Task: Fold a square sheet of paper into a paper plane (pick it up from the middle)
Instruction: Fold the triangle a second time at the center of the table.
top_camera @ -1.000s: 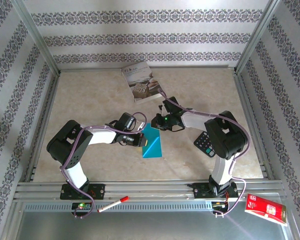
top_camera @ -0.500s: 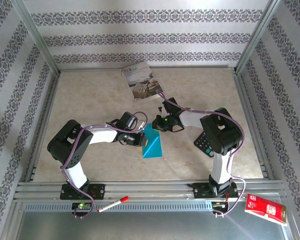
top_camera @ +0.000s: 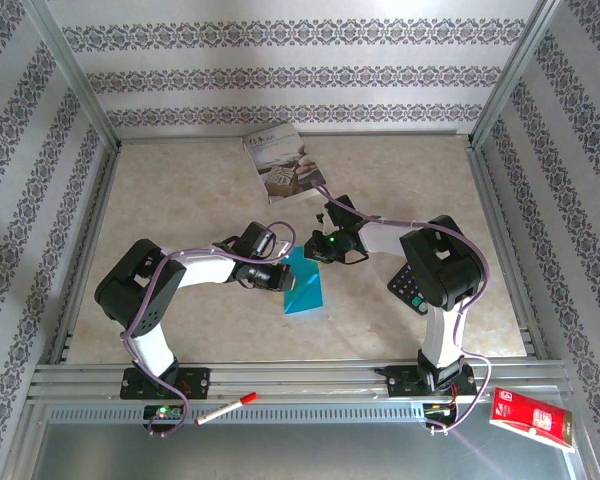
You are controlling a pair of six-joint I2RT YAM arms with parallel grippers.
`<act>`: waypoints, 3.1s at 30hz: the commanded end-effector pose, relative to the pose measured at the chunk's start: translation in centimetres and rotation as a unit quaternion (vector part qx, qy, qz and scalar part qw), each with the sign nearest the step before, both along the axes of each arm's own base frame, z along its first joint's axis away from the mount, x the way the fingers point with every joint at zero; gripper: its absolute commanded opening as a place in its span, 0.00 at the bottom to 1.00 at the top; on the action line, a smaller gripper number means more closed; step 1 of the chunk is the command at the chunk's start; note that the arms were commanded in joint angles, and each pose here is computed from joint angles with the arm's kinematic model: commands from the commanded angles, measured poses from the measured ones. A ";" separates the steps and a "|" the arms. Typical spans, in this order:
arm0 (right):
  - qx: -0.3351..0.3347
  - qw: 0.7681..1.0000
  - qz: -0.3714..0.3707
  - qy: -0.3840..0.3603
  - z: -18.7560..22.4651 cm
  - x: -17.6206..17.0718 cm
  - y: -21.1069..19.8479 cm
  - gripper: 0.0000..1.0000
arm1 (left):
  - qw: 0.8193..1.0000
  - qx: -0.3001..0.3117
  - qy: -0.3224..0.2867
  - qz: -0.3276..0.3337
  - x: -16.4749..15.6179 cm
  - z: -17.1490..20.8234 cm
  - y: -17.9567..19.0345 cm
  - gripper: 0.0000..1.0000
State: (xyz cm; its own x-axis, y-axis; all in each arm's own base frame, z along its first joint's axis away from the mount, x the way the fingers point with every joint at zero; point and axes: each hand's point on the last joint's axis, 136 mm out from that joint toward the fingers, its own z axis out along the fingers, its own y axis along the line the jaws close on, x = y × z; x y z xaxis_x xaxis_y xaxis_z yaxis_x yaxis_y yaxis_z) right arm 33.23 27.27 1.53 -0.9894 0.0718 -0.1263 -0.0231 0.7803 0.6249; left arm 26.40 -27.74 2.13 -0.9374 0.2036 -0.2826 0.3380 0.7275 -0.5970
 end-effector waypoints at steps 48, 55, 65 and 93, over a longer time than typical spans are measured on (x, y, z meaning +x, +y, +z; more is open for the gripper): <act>0.098 0.994 -0.046 0.015 5.3 -13.6 4.1 0.08 | 0.996 0.060 0.056 0.014 -3.3 -4.7 2.5 0.00; 0.113 0.993 -0.039 0.022 4.0 -14.3 6.8 0.07 | 0.997 0.059 0.055 0.012 -3.3 -4.6 2.5 0.00; 0.118 0.992 -0.045 0.020 3.6 -14.2 7.6 0.07 | 0.997 0.058 0.054 0.011 -3.3 -4.6 2.5 0.00; 0.032 0.996 -0.067 0.052 -1.2 -15.4 4.7 0.06 | 0.997 0.063 0.053 0.008 -3.4 -4.7 2.6 0.00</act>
State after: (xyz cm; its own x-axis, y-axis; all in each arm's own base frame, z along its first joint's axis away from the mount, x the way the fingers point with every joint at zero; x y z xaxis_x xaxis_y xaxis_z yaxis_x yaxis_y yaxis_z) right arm 18.61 32.97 1.99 -0.9785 0.2044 -0.0270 0.1250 0.6923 0.7107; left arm 26.21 -27.75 1.68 -0.9358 0.1861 -0.2994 0.3379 0.7151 -0.6119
